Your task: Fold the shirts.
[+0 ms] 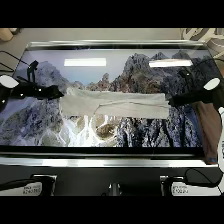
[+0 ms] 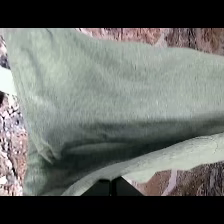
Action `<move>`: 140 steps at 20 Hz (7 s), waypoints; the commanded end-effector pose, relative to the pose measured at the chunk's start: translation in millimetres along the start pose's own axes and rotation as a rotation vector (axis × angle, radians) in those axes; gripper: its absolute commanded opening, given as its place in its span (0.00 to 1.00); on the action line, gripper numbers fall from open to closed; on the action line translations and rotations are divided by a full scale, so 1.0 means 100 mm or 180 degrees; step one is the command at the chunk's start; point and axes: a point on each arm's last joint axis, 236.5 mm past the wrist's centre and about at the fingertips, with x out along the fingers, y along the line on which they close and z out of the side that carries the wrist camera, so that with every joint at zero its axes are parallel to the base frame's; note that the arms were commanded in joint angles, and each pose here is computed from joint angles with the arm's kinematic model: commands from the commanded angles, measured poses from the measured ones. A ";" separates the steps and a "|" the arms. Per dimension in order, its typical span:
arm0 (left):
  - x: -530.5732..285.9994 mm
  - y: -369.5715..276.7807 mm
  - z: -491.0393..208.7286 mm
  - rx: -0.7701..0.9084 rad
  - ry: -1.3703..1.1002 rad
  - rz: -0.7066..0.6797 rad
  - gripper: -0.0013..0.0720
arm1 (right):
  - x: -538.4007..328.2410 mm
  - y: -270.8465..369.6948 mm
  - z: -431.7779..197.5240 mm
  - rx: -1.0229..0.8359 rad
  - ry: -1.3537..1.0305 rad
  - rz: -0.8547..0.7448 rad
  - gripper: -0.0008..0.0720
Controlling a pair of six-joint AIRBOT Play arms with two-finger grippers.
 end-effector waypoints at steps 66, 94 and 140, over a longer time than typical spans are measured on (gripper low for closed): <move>-1.15 -1.93 1.01 0.1068 -0.1677 -0.0601 0.05 | 0.47 2.57 1.25 0.0421 -0.0724 0.1935 0.82; -1.28 -2.02 0.66 0.1428 -0.1421 -0.0437 0.05 | -1.22 -0.45 0.49 0.1279 -0.0992 0.0605 0.04; -0.63 -0.70 0.15 0.1184 0.0344 0.1679 0.26 | -1.61 -0.50 0.13 0.0193 -0.0365 -0.0987 0.73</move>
